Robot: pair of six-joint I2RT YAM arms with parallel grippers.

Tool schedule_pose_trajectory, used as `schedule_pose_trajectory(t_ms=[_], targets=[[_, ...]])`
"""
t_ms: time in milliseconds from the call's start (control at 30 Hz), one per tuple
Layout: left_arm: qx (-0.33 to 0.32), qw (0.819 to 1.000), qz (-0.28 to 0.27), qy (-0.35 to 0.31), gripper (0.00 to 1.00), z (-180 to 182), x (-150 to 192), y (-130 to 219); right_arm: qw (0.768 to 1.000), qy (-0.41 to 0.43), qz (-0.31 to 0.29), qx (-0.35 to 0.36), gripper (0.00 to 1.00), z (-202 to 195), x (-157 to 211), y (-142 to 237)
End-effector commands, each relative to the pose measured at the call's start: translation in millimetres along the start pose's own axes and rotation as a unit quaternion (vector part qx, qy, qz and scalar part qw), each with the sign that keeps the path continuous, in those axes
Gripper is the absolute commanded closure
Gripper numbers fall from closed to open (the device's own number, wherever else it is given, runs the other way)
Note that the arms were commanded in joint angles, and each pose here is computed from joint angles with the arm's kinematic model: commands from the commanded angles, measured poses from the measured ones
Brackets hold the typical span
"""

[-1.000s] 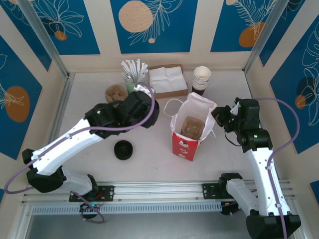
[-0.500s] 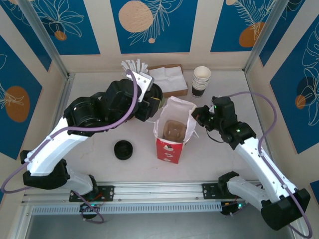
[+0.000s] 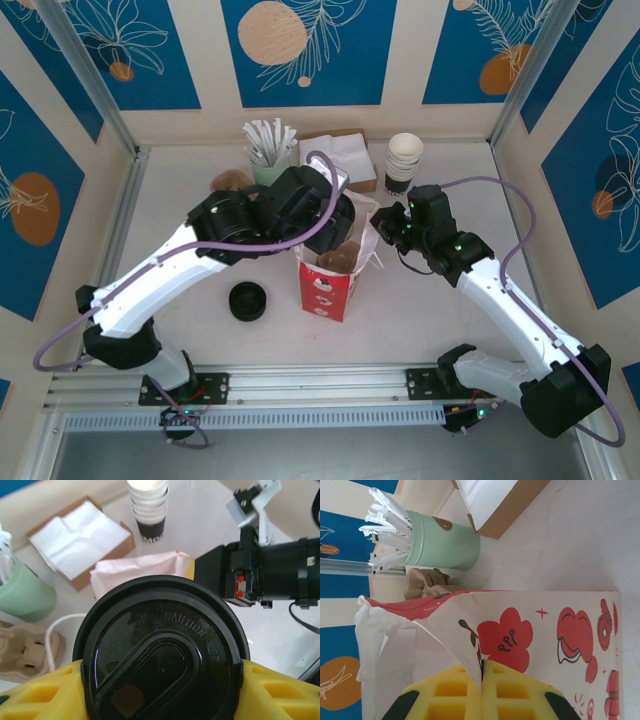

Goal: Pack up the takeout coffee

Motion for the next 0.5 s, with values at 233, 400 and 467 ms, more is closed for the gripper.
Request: schedule_pose_trajectory(t_ms=[233, 400, 467], targets=[[0.011, 1.000, 0.016, 0.024, 0.40, 4.8, 12.6, -61.0, 0.997, -0.053, 0.026, 0.045, 0.71, -10.5, 3.6, 12.5], [-0.001, 1.000, 0.011, -0.007, 0.41, 4.7, 11.3, -75.2, 0.994, -0.066, 0.049, 0.077, 0.57, -16.4, -7.7, 40.5], [-0.001, 1.000, 0.008, -0.014, 0.41, 3.5, 8.0, -77.0, 0.995, -0.049, 0.060, 0.062, 0.56, -4.7, -13.4, 51.4]])
Point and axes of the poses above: each hand's point on the last joint's axis, 136 mm out from that joint toward the fingers, its own y axis back along the fingers, its own z axis along the line the jaws close on, x = y × z, the point moved 1 cm from there along y, back along the fingers
